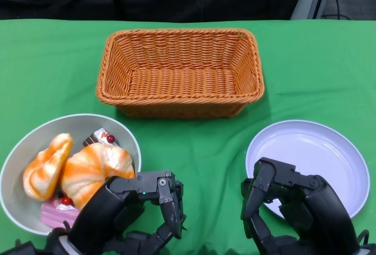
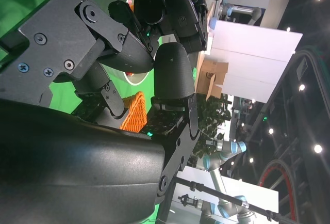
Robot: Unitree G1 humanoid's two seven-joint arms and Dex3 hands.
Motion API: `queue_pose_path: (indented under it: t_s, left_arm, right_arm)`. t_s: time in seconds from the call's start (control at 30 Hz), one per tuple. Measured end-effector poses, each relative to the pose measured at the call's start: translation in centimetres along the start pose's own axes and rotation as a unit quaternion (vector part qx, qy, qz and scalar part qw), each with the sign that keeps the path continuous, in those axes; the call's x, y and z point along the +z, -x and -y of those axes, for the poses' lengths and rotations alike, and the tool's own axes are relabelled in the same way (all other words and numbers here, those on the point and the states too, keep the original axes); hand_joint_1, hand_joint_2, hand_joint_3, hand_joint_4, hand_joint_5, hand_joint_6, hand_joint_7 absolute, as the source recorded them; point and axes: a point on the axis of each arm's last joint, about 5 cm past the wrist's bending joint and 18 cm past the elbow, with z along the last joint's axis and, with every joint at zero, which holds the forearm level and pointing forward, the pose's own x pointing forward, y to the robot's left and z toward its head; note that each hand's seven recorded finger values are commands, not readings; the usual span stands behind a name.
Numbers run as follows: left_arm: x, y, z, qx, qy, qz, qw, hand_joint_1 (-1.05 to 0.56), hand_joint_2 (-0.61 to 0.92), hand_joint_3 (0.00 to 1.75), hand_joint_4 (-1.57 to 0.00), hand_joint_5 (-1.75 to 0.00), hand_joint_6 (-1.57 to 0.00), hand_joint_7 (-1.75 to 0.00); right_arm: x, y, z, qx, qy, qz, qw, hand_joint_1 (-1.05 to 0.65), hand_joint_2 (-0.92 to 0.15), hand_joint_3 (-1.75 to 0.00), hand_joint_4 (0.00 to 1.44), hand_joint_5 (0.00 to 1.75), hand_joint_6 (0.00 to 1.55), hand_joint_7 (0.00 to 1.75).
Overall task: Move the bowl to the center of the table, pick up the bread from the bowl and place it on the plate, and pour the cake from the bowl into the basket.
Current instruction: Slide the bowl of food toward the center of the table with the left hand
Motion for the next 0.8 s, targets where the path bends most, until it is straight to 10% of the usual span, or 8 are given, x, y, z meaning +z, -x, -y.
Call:
queue_pose_path:
  t_s: [0.8]
  left_arm:
    - [-0.08,-0.04,0.13,-0.001,0.0,-0.001,1.0,-0.06,0.57,1.11,-0.73,-1.74,-0.7,-1.46]
  right_arm:
    - [-0.02,0.0,0.01,0.001,-0.007,0.002,1.0,-0.2,-0.36,-1.35,0.88,1.75,0.7,1.62]
